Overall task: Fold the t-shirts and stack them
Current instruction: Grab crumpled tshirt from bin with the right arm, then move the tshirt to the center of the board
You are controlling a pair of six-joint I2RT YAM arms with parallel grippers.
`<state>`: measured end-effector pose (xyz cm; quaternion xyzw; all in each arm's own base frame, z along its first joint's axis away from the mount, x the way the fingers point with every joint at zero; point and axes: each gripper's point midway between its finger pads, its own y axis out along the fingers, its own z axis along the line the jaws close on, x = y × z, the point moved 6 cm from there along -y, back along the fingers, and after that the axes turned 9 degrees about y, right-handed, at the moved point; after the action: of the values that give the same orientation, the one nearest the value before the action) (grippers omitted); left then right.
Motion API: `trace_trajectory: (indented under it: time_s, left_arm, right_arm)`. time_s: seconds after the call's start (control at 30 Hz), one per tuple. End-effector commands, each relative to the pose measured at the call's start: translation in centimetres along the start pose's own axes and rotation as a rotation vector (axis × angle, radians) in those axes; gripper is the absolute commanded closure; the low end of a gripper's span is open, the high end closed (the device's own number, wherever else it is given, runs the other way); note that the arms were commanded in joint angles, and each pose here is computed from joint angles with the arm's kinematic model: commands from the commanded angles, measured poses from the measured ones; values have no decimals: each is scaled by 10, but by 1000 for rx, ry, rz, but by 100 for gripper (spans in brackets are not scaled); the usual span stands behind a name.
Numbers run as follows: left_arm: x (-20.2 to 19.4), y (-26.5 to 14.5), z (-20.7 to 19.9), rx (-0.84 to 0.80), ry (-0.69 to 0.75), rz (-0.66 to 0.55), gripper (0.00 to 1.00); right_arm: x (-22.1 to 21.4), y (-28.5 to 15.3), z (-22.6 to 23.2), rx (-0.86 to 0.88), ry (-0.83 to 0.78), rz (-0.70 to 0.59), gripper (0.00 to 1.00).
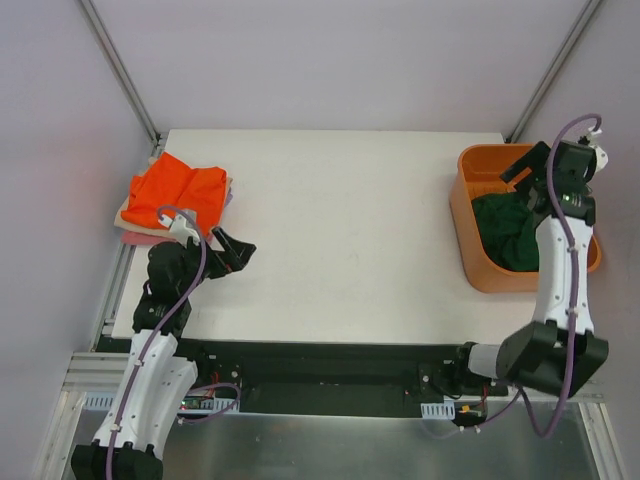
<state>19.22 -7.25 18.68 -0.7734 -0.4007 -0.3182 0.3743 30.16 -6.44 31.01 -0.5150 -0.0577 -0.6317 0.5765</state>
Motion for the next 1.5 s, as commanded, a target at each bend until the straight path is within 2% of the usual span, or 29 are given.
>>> trace_trajectory:
  time_s: [0.0, 0.2, 0.3, 0.4, 0.43, 0.47, 0.5, 0.63, 0.67, 0.73, 0.93, 1.1, 1.2, 1.3, 1.4, 1.47]
  left_arm:
    - [9, -3, -10, -77, 57, -64, 1]
    - [9, 0, -7, -67, 57, -89, 1]
    - [9, 2, -8, -77, 54, -83, 1]
    - [8, 3, -10, -99, 54, -61, 1]
    - [8, 4, -10, -103, 53, -55, 1]
    - [7, 4, -9, -99, 52, -54, 1]
    - [8, 5, -8, -93, 51, -54, 1]
    - [7, 5, -8, -88, 50, -55, 1]
    - [7, 5, -8, -88, 50, -55, 1]
    - [7, 5, -8, -94, 49, -54, 1]
    - [5, 2, -12, -119, 44, -52, 1]
    - [4, -2, -15, -141, 52, -62, 1]
    - [4, -6, -18, -163, 55, -65, 1]
    - [4, -9, -21, -180, 56, -75, 1]
    - [4, -11, -21, -176, 56, -89, 1]
    - [3, -11, -21, -179, 51, -88, 1]
  right_arm:
    - [3, 47, -30, -214, 35, 97, 4]
    - [-44, 137, -62, -321, -13, 397, 1]
    - [-74, 171, -85, -409, 5, 491, 1]
    - [-98, 192, -97, -438, -4, 582, 7]
    - [-106, 198, -103, -452, -5, 610, 12]
    - [-111, 201, -107, -467, -8, 626, 22]
    - [-114, 203, -110, -477, -9, 632, 36]
    - [-105, 198, -105, -426, -41, 620, 78]
    - [-99, 194, -99, -389, -50, 616, 98]
    - [-78, 180, -86, -340, -59, 565, 99]
    - [-5, 88, -23, -84, -51, 317, 99]
    - [17, -12, 30, 139, -115, 124, 99]
    - [22, -83, 67, 355, -156, 25, 99]
    - [18, -152, 101, 682, -164, 13, 99]
    - [1, -209, 130, 1020, -151, 139, 99]
    - [-15, -232, 144, 1173, -177, 255, 99]
